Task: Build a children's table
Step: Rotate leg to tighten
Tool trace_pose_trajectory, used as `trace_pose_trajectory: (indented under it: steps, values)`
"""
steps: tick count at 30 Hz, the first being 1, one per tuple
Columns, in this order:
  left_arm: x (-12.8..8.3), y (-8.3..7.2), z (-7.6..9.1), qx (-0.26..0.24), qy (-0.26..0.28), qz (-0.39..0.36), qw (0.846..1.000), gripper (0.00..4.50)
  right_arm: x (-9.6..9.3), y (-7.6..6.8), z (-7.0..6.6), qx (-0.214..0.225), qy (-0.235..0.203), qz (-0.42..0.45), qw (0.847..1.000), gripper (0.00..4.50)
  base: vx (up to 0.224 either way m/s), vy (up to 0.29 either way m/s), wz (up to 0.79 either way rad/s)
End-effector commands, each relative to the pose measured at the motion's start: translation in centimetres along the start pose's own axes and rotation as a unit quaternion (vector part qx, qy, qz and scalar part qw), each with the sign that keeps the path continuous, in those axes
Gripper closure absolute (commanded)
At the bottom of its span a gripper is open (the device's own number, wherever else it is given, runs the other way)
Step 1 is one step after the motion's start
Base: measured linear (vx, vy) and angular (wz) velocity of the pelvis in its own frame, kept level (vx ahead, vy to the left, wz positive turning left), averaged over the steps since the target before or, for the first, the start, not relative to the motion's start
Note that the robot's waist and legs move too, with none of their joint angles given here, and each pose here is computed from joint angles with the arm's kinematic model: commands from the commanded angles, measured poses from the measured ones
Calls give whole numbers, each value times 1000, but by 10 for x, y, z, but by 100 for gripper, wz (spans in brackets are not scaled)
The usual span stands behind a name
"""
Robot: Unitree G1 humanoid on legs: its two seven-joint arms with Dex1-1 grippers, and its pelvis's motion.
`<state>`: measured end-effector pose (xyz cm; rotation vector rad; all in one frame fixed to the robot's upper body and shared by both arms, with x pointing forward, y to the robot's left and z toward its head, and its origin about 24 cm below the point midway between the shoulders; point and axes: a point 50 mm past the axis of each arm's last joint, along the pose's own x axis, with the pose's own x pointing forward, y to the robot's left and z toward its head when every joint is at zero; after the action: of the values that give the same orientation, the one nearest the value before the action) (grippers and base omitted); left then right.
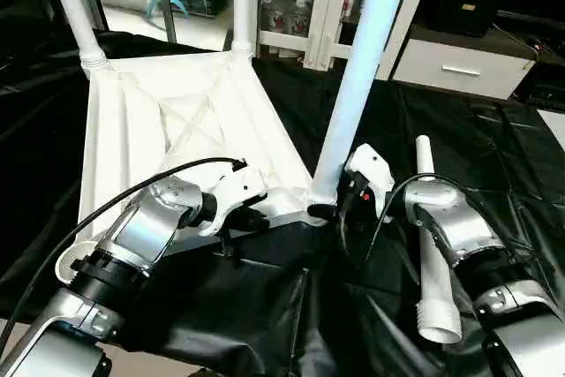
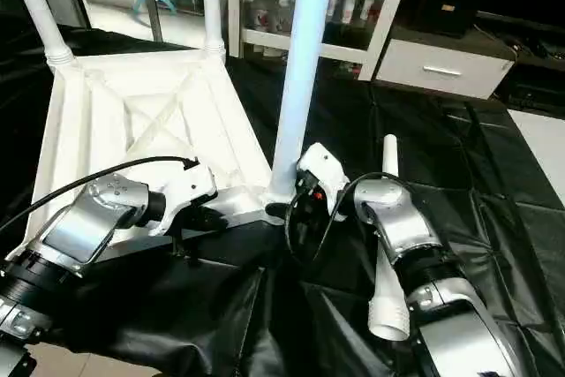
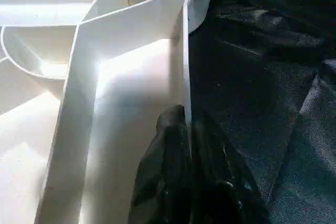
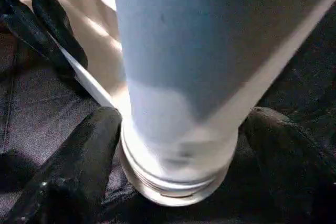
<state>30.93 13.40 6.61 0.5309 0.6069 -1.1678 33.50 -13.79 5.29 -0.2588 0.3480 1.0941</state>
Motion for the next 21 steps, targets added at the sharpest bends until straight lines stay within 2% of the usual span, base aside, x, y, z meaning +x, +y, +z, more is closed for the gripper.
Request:
trace_pose_trajectory:
  steps: [1, 9, 21]
  values:
    - [14, -15, -12, -11, 27, -47, 998, 450, -4, -5, 2, -7, -2, -4, 1000, 104, 0, 0, 0]
    - [15, -16, -13, -12, 28, -48, 998, 450, 0, -4, 0, -4, -6, 3, 1000, 169, 0, 0, 0]
    - [15, -17, -13, -15, 27, -52, 998, 450, 3, -2, -1, 5, -24, 3, 1000, 177, 0, 0, 0]
